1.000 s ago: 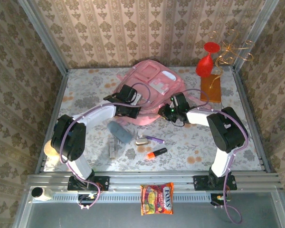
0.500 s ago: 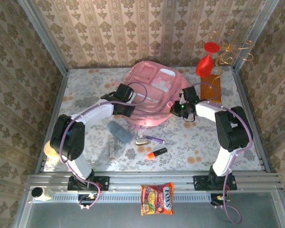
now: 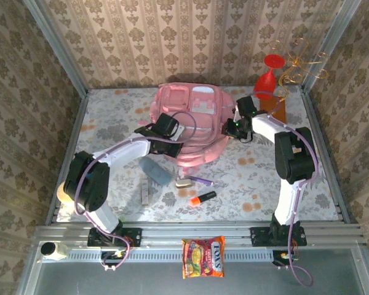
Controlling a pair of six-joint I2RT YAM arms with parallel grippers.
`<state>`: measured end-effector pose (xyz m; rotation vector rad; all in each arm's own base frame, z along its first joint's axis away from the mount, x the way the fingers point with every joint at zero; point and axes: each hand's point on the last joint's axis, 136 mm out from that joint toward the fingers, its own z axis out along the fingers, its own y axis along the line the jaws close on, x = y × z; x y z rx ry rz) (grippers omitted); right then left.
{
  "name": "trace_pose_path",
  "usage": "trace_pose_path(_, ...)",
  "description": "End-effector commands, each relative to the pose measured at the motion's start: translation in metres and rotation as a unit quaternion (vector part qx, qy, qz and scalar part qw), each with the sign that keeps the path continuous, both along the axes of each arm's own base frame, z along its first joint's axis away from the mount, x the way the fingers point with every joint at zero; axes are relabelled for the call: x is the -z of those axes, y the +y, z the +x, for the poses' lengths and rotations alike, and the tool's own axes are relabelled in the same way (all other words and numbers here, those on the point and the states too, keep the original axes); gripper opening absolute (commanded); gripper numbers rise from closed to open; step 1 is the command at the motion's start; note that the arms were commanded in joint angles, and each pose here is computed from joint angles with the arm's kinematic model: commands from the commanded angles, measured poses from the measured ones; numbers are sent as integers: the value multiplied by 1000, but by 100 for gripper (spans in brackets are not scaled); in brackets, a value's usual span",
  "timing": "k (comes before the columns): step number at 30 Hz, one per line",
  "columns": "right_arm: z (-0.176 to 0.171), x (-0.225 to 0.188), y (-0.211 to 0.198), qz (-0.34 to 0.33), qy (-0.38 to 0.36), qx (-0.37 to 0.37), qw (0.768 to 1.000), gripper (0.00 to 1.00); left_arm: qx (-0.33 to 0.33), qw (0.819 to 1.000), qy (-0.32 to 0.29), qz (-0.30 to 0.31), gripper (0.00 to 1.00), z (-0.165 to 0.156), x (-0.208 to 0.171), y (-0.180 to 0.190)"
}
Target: Pack books, pencil case, and school supplies into a backpack
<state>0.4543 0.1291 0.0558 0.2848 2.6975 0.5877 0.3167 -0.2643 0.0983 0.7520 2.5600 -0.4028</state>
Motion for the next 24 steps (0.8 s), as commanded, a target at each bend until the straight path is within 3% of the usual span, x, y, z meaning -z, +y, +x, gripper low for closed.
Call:
trace_pose_path(1, -10, -21, -8, -9, -10, 8, 1000, 46, -3, 999, 4, -47, 0, 1, -15, -20)
trace_pose_path(4, -38, -31, -3, 33, -11, 26, 999, 61, -9, 998, -4, -54, 0, 4, -18, -25)
trace_pose_path(10, -87, -28, 39, 135, 2, 44, 990, 73, -2, 998, -3, -65, 0, 5, -14, -35)
trace_pose_path(20, -75, -24, 90, 161, -11, 34, 986, 71, 4, 999, -8, -39, 0, 2, -11, -29)
trace_pose_path(24, -74, -8, 89, 137, -1, 32, 990, 59, 3, 1000, -12, -29, 0, 3, -9, -26)
